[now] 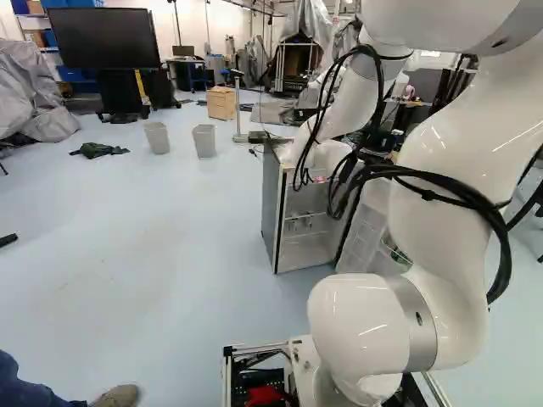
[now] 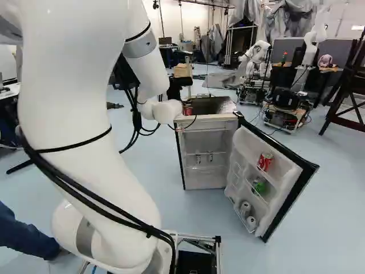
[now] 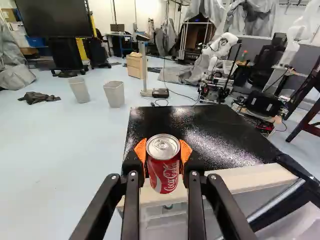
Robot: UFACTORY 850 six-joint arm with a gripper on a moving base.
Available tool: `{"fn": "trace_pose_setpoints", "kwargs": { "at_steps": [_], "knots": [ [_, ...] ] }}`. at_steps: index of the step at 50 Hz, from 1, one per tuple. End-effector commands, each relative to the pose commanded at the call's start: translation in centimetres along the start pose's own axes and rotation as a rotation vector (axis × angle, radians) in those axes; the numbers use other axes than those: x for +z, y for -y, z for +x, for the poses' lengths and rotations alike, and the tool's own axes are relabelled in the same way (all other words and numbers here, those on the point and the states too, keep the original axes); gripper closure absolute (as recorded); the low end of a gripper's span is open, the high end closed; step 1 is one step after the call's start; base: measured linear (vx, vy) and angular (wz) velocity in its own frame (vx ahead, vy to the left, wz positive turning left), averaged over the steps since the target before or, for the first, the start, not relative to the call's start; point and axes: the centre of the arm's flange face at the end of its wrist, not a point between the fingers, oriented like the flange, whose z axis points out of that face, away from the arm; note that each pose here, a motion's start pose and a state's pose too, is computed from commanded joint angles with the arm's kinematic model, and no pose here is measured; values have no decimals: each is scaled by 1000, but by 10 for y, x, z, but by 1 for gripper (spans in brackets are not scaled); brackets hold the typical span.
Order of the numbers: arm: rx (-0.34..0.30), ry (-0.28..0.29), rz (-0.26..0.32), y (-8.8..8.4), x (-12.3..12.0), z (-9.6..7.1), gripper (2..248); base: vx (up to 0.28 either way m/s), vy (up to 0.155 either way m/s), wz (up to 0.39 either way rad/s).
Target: Grab a drink from the fridge
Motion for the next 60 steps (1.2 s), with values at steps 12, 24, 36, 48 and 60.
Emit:
{"fn": "trace_pose_setpoints", "kwargs": {
  "at_steps": [12,24,36,48,60],
  "knots": [
    [-1,1,3,0,18,0,160,0,0,0],
    [-1,12,6,1,36,-5,160,0,0,0],
    [-1,13,7,1,39,-6,160,0,0,0],
    [-1,13,7,1,39,-6,135,0,0,0],
    [0,14,6,1,38,-6,69,0,0,0]
  ]
}}
